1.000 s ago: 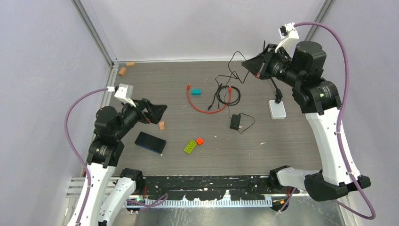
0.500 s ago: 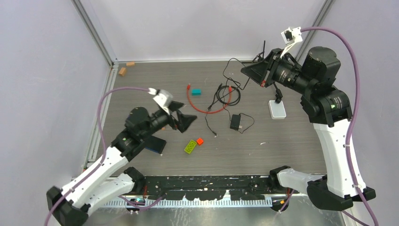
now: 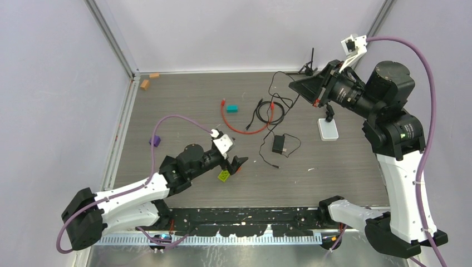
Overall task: Insert the plug into the switch port
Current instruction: Pick up the power from the center of the board.
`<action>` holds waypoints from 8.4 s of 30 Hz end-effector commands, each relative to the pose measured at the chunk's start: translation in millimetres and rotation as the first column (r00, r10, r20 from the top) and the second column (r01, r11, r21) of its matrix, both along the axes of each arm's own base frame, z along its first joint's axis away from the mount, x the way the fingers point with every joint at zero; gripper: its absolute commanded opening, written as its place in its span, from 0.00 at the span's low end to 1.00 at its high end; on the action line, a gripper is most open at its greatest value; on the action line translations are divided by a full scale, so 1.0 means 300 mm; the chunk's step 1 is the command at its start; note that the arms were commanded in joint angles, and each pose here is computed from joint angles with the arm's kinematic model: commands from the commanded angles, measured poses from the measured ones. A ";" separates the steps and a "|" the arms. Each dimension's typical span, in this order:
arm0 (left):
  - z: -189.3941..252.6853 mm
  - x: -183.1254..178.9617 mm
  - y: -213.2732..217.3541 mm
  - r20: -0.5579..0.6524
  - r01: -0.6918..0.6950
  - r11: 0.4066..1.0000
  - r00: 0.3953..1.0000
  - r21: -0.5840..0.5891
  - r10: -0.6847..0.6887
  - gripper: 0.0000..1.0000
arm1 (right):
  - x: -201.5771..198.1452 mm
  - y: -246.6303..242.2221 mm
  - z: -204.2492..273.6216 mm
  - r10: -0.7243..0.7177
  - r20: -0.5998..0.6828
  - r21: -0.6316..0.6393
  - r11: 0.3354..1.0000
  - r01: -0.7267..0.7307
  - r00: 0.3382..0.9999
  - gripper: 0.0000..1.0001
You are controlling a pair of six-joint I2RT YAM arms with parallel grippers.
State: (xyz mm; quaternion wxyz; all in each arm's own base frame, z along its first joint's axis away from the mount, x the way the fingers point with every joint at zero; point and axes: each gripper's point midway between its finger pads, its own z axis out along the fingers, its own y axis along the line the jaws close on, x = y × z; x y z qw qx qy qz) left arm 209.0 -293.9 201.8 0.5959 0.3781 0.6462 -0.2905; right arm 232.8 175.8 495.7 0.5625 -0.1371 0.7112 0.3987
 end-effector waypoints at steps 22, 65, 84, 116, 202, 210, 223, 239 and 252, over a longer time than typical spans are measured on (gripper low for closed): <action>0.067 0.099 0.011 0.213 -0.162 0.979 0.959 -0.126 0.186 0.91 | -0.098 0.030 0.147 0.092 0.061 0.142 0.985 -0.100 0.994 0.01; 0.048 0.001 -0.056 0.072 0.027 0.999 0.997 0.046 -0.030 0.00 | 0.119 -0.452 -0.327 -0.756 -0.137 -0.251 0.652 0.716 0.640 0.11; 0.012 0.035 -0.041 0.059 0.050 0.932 0.995 0.360 -0.076 0.00 | 0.071 -0.006 -0.562 -0.105 -0.259 -0.133 0.989 0.072 0.960 0.64; 0.065 -0.122 0.010 0.031 0.234 0.911 0.965 0.341 -0.259 0.00 | -0.147 0.399 -0.781 0.351 -0.004 -0.373 0.868 -0.327 0.936 0.20; 0.134 -0.234 0.100 -0.182 0.323 0.856 0.945 0.402 -0.272 0.00 | -0.312 0.287 -0.481 0.531 0.095 -0.463 0.772 -0.435 0.842 0.68; 0.179 -0.307 0.118 -0.178 0.429 0.811 0.903 0.398 -0.391 0.00 | -0.298 0.378 -0.520 0.609 0.074 -0.482 0.715 -0.507 0.789 0.70; 0.200 -0.320 0.125 -0.154 0.439 0.810 0.898 0.388 -0.412 0.00 | -0.329 0.472 -0.643 0.670 -0.035 -0.442 0.655 -0.613 0.741 0.69; 0.208 -0.325 0.119 -0.114 0.440 0.824 0.896 0.357 -0.428 0.00 | -0.321 0.494 -0.707 0.676 -0.075 -0.442 0.637 -0.632 0.733 0.29; 0.252 -0.338 0.131 0.001 0.407 0.877 0.907 0.255 -0.421 0.31 | -0.328 0.444 -0.544 0.587 0.123 -0.321 0.787 -0.527 0.800 0.00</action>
